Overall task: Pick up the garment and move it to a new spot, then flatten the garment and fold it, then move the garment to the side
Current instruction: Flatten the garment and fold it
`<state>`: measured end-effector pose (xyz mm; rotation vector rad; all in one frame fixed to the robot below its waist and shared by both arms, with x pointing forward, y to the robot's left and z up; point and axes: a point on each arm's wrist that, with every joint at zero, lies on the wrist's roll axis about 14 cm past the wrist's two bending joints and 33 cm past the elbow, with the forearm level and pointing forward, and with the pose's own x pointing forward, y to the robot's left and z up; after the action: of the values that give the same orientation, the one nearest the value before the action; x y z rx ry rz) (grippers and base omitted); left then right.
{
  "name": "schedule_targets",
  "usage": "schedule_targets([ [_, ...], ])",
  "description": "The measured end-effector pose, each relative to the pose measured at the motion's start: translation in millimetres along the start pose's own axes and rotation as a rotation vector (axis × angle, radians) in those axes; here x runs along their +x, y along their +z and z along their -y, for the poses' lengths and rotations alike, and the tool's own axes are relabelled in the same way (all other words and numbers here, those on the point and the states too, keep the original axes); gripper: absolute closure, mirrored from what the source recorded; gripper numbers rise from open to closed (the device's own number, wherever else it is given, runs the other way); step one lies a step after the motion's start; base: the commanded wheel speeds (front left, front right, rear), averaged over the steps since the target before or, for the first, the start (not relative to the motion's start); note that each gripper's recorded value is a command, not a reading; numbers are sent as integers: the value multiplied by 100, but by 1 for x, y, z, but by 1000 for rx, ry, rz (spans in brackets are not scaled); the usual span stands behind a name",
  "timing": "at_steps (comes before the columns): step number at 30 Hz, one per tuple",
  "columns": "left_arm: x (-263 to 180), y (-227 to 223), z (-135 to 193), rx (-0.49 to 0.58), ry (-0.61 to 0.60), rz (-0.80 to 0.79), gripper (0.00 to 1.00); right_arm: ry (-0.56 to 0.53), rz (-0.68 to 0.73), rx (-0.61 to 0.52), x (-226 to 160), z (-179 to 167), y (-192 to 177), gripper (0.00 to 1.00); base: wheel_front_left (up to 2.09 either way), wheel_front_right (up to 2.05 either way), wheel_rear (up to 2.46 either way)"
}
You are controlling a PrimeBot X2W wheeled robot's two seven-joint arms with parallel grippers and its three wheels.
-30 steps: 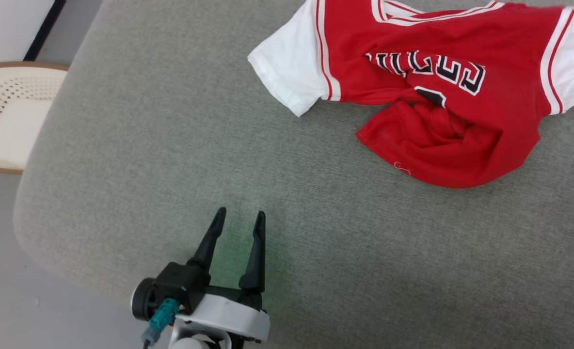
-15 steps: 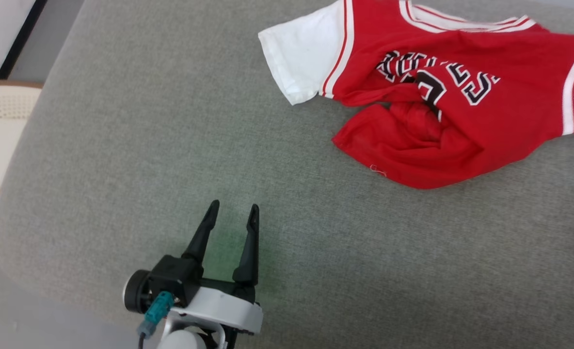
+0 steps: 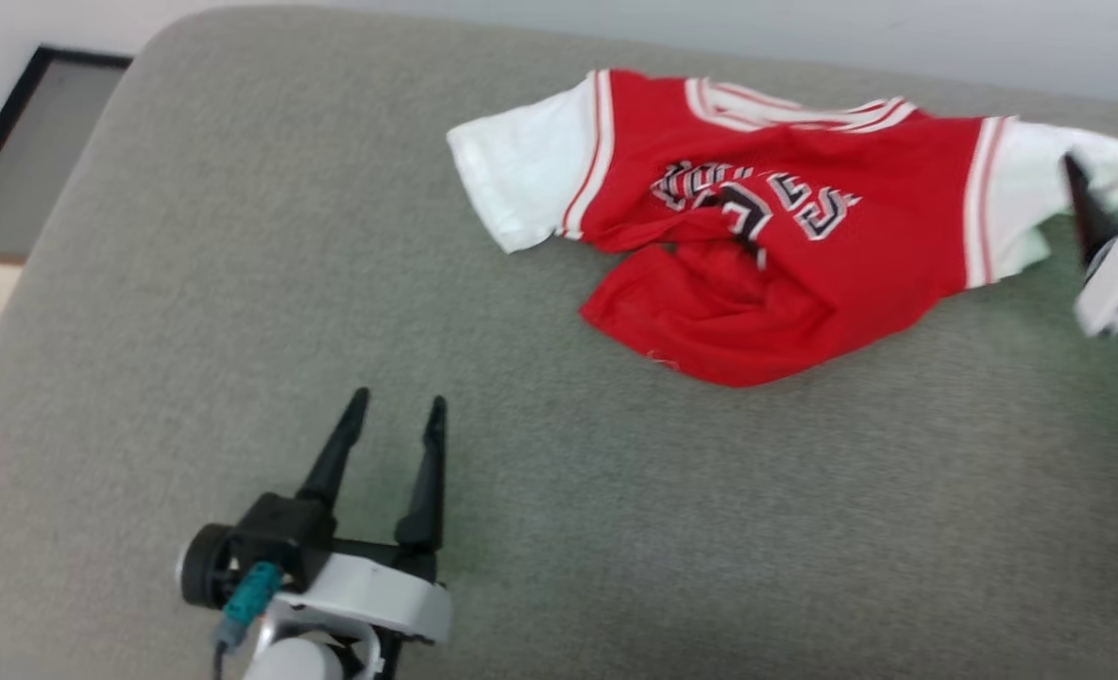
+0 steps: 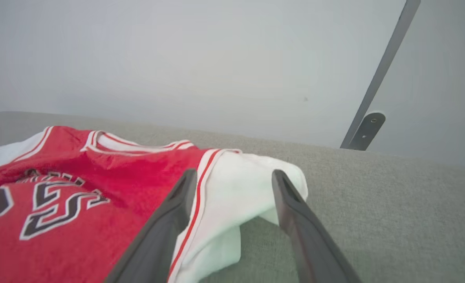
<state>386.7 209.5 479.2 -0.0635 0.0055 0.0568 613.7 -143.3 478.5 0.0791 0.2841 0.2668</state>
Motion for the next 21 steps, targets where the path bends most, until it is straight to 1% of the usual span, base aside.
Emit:
schedule_targets([
  [3, 3, 8, 1, 1, -20, 24, 0, 36, 7, -56, -24, -3, -13, 0, 0, 0, 0],
  [6, 7, 16, 3, 0, -42, 39, 0, 56, -2, -74, -49, -4, -28, 0, 0, 0, 0],
  [8, 11, 21, 5, 6, -66, 49, 0, 80, 6, -61, -65, -10, -35, 0, 0, 0, 0],
  [12, 24, 34, 13, 30, -122, 66, 0, 99, 91, -22, -97, -13, -28, 0, 0, 0, 0],
  [18, 64, 74, 34, 89, -232, 134, 0, 80, 147, 56, -156, -23, -58, 0, 0, 0, 0],
  [21, 91, 96, 46, 124, -282, 159, 0, 57, 163, 74, -180, -27, -69, 0, 0, 0, 0],
])
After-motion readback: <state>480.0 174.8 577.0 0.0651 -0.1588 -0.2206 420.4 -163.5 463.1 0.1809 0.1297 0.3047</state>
